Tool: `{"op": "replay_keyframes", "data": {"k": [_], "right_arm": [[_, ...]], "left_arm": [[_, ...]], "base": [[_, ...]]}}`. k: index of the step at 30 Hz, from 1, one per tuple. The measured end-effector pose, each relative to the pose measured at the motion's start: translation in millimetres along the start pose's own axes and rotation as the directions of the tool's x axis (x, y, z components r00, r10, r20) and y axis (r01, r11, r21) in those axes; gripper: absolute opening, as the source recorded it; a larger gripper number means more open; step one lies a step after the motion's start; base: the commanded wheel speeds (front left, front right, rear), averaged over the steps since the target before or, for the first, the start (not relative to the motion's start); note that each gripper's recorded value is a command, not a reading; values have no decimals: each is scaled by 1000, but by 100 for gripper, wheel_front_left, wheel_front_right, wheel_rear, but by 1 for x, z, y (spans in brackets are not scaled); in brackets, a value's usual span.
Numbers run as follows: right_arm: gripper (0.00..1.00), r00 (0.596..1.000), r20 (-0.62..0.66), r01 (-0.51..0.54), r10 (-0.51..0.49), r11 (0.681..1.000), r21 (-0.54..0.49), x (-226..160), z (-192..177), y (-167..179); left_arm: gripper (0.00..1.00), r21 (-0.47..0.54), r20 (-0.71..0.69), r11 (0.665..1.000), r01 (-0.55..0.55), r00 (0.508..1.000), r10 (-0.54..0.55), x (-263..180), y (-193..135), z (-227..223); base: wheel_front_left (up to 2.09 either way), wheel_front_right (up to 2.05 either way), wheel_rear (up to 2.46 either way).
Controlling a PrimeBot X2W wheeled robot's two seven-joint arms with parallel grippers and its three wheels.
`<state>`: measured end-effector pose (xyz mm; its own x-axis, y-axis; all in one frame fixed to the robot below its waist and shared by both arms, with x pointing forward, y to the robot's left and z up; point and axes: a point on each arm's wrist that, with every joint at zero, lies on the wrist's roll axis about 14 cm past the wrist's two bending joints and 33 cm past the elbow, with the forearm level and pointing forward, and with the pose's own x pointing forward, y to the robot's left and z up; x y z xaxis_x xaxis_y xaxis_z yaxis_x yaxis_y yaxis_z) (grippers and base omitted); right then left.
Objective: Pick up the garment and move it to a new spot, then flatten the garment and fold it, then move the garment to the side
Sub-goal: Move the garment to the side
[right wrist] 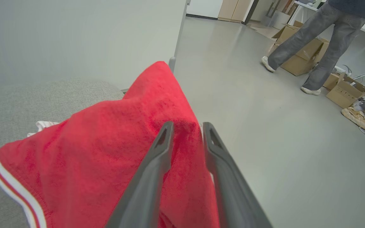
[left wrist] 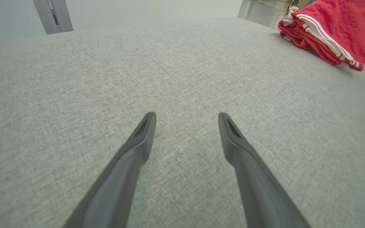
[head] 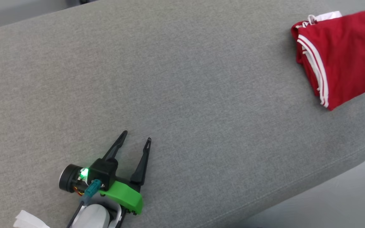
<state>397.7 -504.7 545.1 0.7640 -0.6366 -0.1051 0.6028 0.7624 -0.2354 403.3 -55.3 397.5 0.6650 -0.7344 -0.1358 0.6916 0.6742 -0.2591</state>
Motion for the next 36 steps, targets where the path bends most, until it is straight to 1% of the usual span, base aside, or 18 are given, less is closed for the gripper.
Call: {"op": "replay_keyframes", "data": {"k": [4,7,10,13,16,17,19,22,25,26,29,32,36], "right_arm": [[100,1000,-24,17,-16,1000,27,-9,-24,9],[100,1000,-8,1,0,998,55,-15,-26,25],[100,998,45,-42,40,997,61,-18,-13,46],[100,989,107,-110,102,991,78,-22,6,77],[100,955,244,-198,171,976,92,-31,49,110],[100,943,268,-225,195,971,85,-35,55,118],[100,924,301,-283,238,952,116,-48,60,137],[100,887,341,-373,312,919,128,-67,65,165],[100,861,348,-442,370,884,153,-84,59,188],[100,848,339,-480,408,862,162,-95,51,201],[100,824,317,-543,468,814,209,-114,35,223],[100,812,280,-576,512,782,238,-131,15,237],[100,807,257,-588,532,762,270,-145,0,242]], "left_arm": [[100,-7,2,999,-39,999,39,-3,10,0],[100,-5,18,998,-65,998,65,-4,16,7],[100,1,34,996,-87,996,87,-6,21,14],[100,0,54,993,-117,992,116,-9,25,22],[100,-5,74,986,-167,983,167,-16,36,30],[100,-5,81,983,-181,980,181,-18,39,32],[100,-6,101,975,-222,970,222,-24,48,40],[100,-10,122,958,-287,950,286,-37,63,47],[100,-14,131,938,-346,930,345,-52,75,51],[100,-14,141,925,-381,915,379,-62,83,54],[100,-21,144,898,-440,887,438,-81,95,55],[100,-24,151,870,-492,859,490,-100,105,57],[100,-24,149,836,-548,825,545,-126,112,54]], "base": [[0,0,0],[0,0,0],[0,0,0],[0,0,0],[0,0,0],[0,0,0],[0,0,0],[0,0,0],[0,0,0],[0,0,0],[0,0,0],[0,0,0],[0,0,0]]}}
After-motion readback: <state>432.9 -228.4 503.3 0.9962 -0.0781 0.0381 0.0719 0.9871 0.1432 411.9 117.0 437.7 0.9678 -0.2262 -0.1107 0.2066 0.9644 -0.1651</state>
